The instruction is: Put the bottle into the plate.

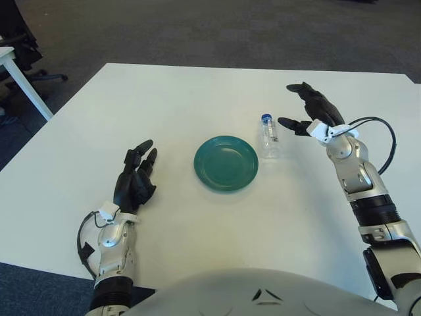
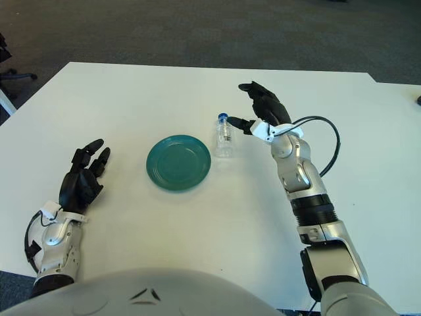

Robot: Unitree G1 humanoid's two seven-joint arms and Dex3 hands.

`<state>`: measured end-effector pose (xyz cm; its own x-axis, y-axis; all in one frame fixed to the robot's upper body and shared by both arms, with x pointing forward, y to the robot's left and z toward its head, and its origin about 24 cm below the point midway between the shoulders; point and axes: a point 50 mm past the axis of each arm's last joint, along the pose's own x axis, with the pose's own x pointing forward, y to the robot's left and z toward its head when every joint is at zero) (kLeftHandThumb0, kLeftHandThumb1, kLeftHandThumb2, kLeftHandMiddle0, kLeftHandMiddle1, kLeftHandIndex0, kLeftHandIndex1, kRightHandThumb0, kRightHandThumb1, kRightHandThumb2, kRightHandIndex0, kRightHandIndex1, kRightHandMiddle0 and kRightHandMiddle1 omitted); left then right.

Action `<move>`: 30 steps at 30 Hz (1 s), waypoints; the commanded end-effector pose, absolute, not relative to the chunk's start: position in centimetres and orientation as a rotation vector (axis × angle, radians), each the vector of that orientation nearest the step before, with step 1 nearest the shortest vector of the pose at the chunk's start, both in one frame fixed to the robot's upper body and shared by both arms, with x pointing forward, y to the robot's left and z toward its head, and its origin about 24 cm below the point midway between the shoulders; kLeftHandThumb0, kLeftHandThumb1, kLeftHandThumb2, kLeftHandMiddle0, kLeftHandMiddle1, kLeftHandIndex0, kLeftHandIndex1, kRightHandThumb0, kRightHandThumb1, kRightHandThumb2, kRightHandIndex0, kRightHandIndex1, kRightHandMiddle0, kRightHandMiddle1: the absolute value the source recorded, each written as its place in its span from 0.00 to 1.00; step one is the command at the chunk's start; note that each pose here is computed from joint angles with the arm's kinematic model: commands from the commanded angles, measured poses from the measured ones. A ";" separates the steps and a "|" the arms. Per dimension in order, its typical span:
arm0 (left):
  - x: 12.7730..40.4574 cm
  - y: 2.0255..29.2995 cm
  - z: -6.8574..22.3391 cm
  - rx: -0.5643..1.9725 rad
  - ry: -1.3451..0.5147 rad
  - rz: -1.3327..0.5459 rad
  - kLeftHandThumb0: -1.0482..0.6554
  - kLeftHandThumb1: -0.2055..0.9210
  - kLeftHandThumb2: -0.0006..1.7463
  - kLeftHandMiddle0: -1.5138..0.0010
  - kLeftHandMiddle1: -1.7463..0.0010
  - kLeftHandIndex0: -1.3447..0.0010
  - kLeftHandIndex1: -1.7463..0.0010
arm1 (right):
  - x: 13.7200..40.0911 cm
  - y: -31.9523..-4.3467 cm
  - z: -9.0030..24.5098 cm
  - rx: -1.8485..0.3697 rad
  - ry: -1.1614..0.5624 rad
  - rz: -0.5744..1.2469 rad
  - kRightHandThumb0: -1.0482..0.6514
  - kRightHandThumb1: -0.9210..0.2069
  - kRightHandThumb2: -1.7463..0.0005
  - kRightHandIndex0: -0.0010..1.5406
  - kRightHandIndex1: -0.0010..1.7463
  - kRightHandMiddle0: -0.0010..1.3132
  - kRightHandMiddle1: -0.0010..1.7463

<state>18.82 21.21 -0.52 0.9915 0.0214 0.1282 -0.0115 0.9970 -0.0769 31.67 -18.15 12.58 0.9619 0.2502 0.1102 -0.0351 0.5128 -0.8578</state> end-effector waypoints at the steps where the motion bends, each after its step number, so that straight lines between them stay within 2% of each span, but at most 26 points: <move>1: 18.0 20.2 -2.2 -0.133 -0.055 0.034 0.09 1.00 0.56 0.81 1.00 1.00 0.58 | 32.1 -18.3 13.2 -1.127 -0.277 0.233 0.00 0.00 0.71 0.13 0.00 0.00 0.41; 16: 18.1 19.7 -2.2 -0.133 -0.055 0.033 0.09 1.00 0.56 0.81 1.00 1.00 0.58 | 33.1 -18.7 12.8 -1.290 -0.366 0.403 0.00 0.00 0.71 0.13 0.00 0.00 0.44; 30: 18.0 19.6 -2.2 -0.132 -0.055 0.033 0.09 1.00 0.56 0.81 1.00 1.00 0.58 | 33.4 -18.7 12.4 -1.465 -0.508 0.505 0.03 0.00 0.80 0.13 0.01 0.00 0.43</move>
<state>19.03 20.56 -0.55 0.9917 0.0182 0.1275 -0.0078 0.9967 -0.0813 33.03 -18.60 11.83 0.8102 0.5860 0.0143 -0.0459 0.0877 -0.9951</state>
